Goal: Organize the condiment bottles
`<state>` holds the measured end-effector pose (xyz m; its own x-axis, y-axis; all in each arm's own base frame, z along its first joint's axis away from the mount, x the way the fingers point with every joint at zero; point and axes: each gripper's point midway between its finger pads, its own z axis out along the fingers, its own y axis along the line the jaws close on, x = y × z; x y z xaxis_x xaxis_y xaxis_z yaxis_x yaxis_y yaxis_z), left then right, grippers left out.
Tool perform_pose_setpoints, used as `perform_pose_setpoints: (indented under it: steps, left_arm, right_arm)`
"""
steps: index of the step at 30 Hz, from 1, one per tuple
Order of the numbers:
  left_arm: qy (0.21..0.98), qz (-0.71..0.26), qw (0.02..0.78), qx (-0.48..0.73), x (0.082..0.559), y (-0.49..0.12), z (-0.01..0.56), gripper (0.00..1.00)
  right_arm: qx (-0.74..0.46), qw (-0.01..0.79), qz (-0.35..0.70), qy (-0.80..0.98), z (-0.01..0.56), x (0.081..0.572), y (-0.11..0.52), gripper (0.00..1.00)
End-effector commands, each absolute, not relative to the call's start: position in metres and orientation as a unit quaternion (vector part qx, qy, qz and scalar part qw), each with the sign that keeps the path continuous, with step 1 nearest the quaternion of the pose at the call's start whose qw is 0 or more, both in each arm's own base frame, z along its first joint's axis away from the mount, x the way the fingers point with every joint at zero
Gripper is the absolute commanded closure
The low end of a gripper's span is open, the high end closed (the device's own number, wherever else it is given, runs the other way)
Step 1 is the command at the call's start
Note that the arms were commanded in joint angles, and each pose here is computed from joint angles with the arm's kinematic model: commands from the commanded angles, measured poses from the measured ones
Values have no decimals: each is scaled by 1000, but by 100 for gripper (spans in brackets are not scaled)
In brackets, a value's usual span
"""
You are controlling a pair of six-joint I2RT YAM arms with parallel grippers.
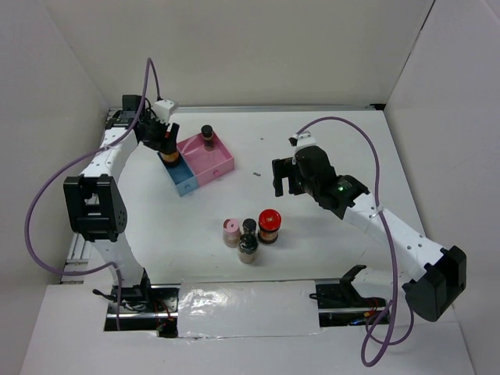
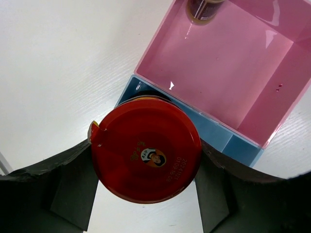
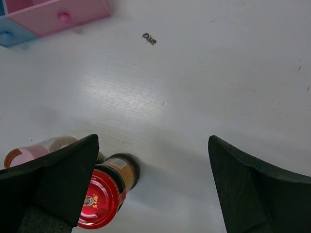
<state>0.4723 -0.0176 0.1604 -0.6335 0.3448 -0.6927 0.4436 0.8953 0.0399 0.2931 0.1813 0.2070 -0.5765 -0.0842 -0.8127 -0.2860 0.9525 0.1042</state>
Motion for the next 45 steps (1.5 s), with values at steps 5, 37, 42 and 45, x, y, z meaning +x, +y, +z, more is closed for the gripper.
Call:
perform_pose_setpoints:
  steps: [5,37,42,45]
  left_arm:
    - [871,-78,435,215,501,-26,181,100]
    - [870,-81,446,195,499,-22,203,1]
    - [845,-91,492,187,496,-28,273,1]
    - [827,-104,517,192,478,-34,316,1]
  right_arm:
    - [-101,451,124,878,214,292,189,1]
    - [-91,414,117,898,221,264,203,0]
    - [-117,360,136,916,214,236,225,32]
    - [-121,308,126,935,195,216,230,25]
